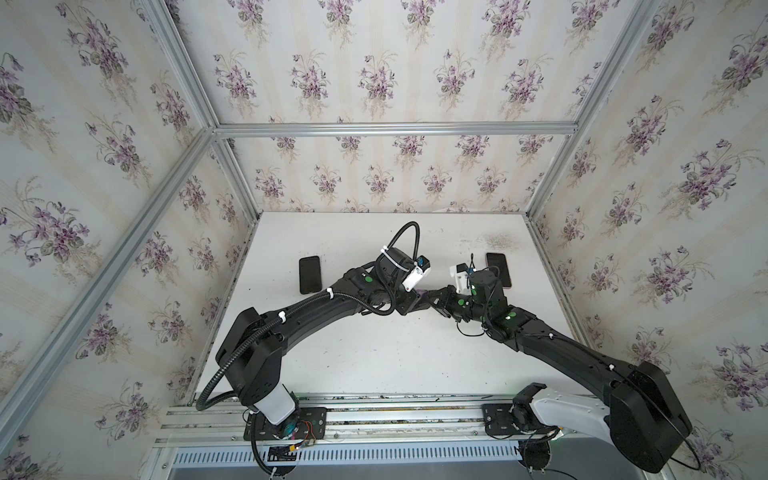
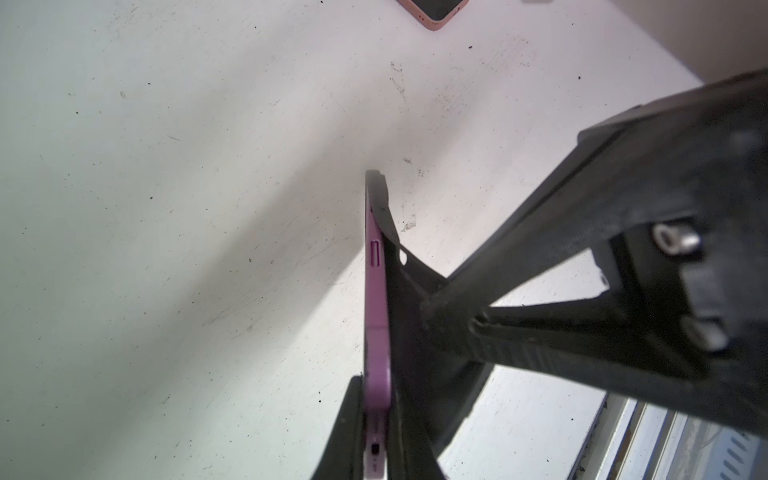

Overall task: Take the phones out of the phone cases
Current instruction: 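Close the left gripper on the phone's case edge while the right holds, then pull the purple-edged phone out with the left gripper while the right holds the case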

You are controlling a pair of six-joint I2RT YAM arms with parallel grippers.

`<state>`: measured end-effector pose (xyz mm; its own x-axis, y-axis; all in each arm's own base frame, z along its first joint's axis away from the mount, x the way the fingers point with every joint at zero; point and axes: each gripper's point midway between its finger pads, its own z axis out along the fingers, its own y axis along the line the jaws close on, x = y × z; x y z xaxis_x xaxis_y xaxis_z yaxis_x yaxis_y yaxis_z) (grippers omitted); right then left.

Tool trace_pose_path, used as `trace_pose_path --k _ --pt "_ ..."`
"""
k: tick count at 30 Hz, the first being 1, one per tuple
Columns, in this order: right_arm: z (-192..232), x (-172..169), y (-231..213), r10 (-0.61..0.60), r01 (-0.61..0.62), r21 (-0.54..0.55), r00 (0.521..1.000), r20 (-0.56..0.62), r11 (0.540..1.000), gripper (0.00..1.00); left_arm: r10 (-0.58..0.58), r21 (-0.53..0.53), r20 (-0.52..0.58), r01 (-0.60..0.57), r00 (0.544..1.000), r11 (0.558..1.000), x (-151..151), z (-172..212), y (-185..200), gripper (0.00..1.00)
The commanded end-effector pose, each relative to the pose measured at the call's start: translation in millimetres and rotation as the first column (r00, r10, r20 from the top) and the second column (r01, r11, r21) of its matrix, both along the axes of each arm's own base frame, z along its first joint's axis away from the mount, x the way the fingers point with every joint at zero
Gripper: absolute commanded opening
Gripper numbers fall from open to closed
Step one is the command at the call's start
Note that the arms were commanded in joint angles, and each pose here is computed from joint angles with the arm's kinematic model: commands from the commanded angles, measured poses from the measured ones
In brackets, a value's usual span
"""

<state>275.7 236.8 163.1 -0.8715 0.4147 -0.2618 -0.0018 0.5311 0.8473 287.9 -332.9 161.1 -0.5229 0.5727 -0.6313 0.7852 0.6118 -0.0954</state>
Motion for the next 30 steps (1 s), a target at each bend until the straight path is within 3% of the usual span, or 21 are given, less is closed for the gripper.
trace_pose_path --k 1,17,30 --pt "13.6 2.1 4.8 0.015 -0.016 0.034 0.999 0.045 0.999 0.0 -0.004 -0.059 0.01 0.005 1.0 0.998 1.2 13.2 -8.0 0.06" --pt "-10.4 -3.0 -6.2 -0.014 0.013 -0.028 0.999 -0.035 1.0 0.0 0.088 -0.043 0.176 -0.082 0.98 0.996 12.6 52.1 20.3 0.0" --pt "-24.3 -3.7 -15.1 -0.043 0.038 -0.068 0.997 -0.071 0.997 0.0 0.084 -0.022 0.232 -0.081 0.969 0.996 5.6 64.4 37.3 0.0"
